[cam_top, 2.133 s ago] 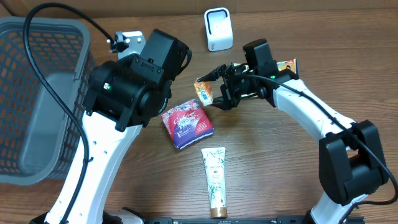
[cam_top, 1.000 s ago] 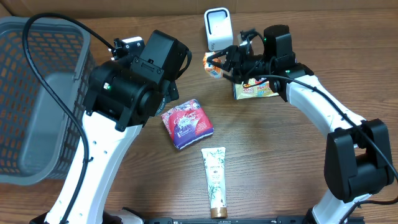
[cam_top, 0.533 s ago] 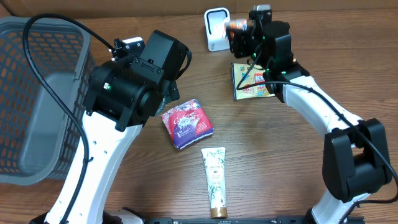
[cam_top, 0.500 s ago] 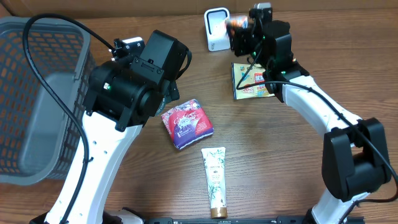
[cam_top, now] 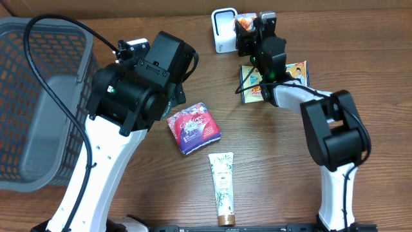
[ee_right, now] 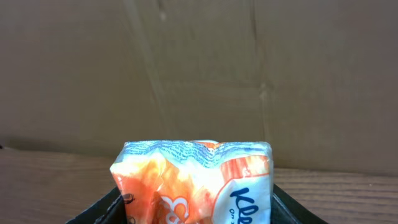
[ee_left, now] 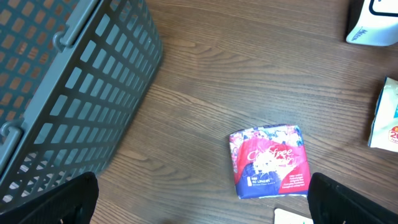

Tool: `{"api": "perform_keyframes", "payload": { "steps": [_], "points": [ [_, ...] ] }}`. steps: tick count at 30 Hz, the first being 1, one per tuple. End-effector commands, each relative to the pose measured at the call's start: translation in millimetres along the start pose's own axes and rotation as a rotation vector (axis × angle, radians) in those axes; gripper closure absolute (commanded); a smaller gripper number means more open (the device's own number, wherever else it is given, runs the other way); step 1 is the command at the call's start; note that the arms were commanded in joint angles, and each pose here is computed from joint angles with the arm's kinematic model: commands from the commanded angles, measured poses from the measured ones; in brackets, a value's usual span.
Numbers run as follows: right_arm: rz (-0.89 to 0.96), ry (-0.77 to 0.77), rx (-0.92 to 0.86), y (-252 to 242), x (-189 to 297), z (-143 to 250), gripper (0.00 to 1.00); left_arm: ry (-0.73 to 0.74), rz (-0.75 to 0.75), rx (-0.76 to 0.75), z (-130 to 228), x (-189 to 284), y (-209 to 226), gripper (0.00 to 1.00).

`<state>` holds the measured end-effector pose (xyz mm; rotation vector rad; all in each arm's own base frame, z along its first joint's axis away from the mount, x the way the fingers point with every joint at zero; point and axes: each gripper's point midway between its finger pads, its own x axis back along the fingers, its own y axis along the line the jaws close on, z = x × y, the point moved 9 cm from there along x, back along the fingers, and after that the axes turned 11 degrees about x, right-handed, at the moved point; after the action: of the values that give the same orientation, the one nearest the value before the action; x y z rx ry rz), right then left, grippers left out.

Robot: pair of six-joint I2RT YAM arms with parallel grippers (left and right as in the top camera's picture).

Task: Scan the item barcode
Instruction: 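Carry the Kleenex pack with the right gripper to the white scanner, then hold the Kleenex pack in front of the scanner window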

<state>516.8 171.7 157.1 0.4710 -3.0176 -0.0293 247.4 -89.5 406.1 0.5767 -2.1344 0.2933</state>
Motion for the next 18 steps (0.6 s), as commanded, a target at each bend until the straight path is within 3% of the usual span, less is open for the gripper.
{"api": "perform_keyframes", "payload": {
  "steps": [1,9,18],
  "points": [
    [0.0,-0.039,0.008,8.4,-22.1,-8.7,0.45,0.001,0.002,0.016,1.0,0.6,-0.7,0.0],
    [-0.081,-0.021,0.182,52.3,-50.3,5.1,0.47,0.002,0.002,0.016,1.0,0.6,-0.7,0.0],
    [-0.037,0.011,0.25,49.9,-61.7,35.9,0.46,0.001,0.002,0.016,1.0,0.6,-0.7,0.0]
  ]
}}
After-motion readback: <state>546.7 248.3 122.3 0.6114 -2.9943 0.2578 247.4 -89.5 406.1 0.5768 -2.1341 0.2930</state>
